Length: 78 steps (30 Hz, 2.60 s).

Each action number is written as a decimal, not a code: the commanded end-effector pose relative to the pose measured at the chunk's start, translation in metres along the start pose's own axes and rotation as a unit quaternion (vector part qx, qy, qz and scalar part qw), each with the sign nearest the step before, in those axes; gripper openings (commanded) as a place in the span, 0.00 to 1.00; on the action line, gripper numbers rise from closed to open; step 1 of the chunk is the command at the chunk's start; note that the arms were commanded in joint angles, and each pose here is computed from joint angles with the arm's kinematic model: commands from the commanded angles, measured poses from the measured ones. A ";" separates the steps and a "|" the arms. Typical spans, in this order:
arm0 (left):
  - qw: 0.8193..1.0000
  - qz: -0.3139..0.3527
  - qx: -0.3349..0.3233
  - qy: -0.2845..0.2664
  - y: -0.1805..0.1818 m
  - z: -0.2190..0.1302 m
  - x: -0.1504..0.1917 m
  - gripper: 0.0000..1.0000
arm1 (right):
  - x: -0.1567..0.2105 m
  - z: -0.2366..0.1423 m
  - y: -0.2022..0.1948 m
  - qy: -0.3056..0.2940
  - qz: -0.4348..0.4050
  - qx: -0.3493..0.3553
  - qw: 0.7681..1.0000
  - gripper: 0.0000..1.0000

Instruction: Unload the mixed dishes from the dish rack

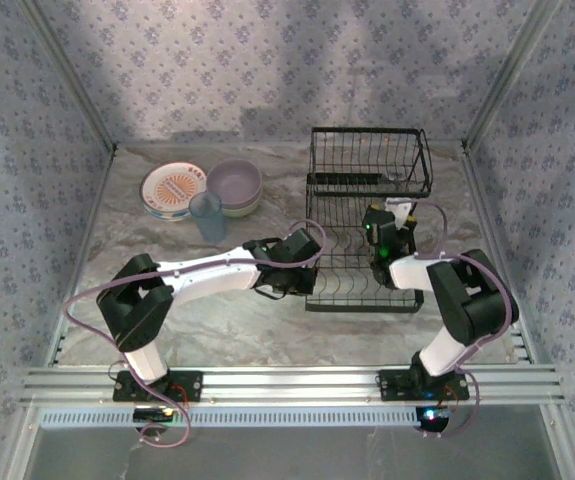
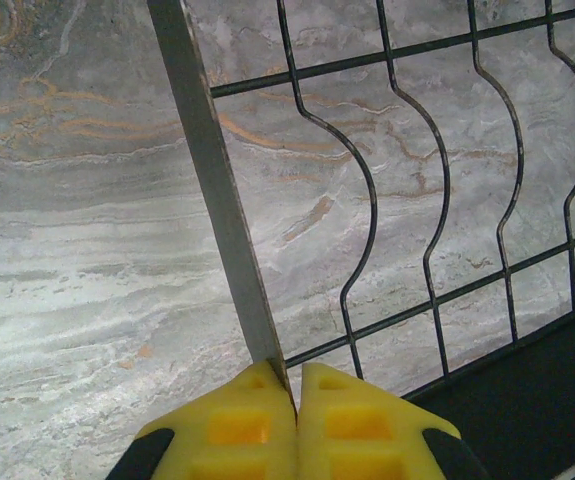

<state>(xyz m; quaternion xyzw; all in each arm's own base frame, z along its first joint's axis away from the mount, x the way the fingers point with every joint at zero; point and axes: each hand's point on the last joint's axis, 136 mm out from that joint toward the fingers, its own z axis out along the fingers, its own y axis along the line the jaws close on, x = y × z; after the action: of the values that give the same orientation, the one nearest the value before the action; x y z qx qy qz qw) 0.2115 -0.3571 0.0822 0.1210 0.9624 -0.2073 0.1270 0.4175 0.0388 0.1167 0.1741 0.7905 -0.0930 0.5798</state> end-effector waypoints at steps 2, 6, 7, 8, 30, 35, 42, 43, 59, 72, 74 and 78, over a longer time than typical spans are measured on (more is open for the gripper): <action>0.998 0.044 0.039 0.035 -0.010 -0.003 0.019 0.00 | -0.003 0.014 0.006 0.002 0.003 0.020 1.000 0.84; 0.997 0.048 0.041 0.038 -0.010 -0.004 0.021 0.00 | -0.010 0.026 0.011 -0.010 -0.003 0.038 0.999 0.91; 0.997 0.048 0.043 0.039 -0.010 -0.004 0.022 0.00 | -0.010 0.030 0.011 -0.012 -0.006 0.047 0.999 0.93; 0.997 0.048 0.043 0.038 -0.010 -0.004 0.022 0.00 | -0.011 0.032 0.010 -0.014 -0.007 0.057 0.998 0.94; 0.995 0.066 0.035 0.058 0.000 0.000 0.035 0.00 | -0.013 0.084 -0.015 0.043 0.034 0.194 0.979 1.00; 0.995 0.071 0.036 0.062 0.003 -0.002 0.039 0.00 | -0.022 0.090 -0.016 0.042 0.045 0.213 0.975 1.00; 0.994 0.077 0.046 0.064 0.002 -0.003 0.043 0.00 | -0.046 0.089 -0.008 -0.005 0.001 0.233 0.973 1.00; 0.994 0.078 0.048 0.063 0.001 -0.003 0.042 0.00 | -0.050 0.090 -0.006 -0.012 -0.012 0.234 0.972 1.00; 0.993 0.083 0.064 0.059 0.000 -0.008 0.039 0.00 | -0.072 0.090 0.023 -0.128 -0.010 0.204 0.971 0.83; 0.993 0.077 0.060 0.063 -0.002 -0.007 0.031 0.00 | -0.063 0.086 0.025 -0.142 -0.021 0.196 0.970 0.61; 0.993 0.075 0.061 0.063 -0.004 -0.007 0.029 0.00 | -0.063 0.083 0.027 -0.146 -0.024 0.192 0.970 0.58; 0.993 0.074 0.063 0.062 -0.009 -0.008 0.022 0.00 | -0.061 0.080 0.032 -0.148 -0.025 0.177 0.973 0.55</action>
<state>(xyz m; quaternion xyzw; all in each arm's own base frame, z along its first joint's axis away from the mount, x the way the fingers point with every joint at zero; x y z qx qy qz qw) 0.2246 -0.3467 0.0827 0.1451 0.9529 -0.2213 0.1482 0.5159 0.0335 0.1118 0.2041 0.7143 -0.2806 0.6078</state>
